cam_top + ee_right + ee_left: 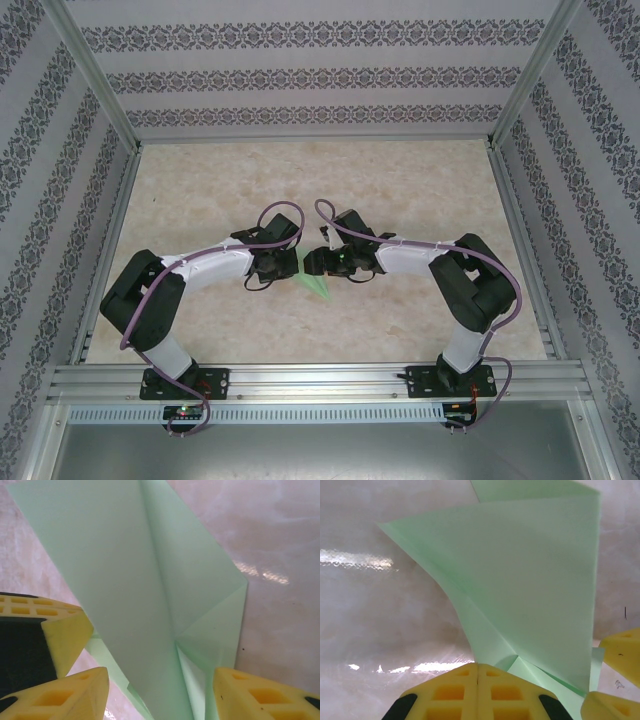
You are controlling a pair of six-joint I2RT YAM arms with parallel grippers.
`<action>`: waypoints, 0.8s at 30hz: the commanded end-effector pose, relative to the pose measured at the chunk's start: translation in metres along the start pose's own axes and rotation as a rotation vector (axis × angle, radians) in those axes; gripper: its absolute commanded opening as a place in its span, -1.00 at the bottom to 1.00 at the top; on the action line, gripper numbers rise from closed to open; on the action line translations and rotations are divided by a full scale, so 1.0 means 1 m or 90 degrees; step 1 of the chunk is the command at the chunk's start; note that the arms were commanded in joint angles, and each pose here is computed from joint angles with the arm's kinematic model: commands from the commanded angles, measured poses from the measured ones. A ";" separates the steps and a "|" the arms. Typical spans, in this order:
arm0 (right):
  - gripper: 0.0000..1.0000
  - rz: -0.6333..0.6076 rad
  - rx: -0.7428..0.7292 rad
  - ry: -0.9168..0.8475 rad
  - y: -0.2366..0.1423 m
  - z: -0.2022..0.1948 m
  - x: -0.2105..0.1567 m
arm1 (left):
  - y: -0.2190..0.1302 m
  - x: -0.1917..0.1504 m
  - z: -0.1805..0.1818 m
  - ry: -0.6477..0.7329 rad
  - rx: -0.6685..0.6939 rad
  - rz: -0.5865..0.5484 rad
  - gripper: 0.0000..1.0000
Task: Fold a paper plane with a square sheet of paper (pick it up from the middle)
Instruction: Turn over the paper at the center of the table.
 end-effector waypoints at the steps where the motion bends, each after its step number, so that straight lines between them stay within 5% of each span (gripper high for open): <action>1: 0.14 -0.003 0.041 -0.028 0.006 0.015 0.001 | -0.005 0.006 -0.010 0.006 -0.028 -0.011 -1.00; 10: 0.06 0.009 0.009 -0.048 0.009 0.010 -0.010 | -0.005 0.006 -0.010 0.006 -0.028 -0.011 -1.00; 24: -0.37 0.038 -0.106 -0.126 0.010 0.001 -0.013 | -0.004 0.003 -0.008 0.004 -0.030 -0.005 -1.00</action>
Point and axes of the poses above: each hand's point on the last joint's axis, 136 mm out from that joint toward the fingers, its own y axis out along the fingers, its own z axis along the line the jaws close on, x = y × z, the point moved 1 cm from there along -y, back along the fingers, and after that the axes turned 14 degrees about -y, right-handed, at the moved point
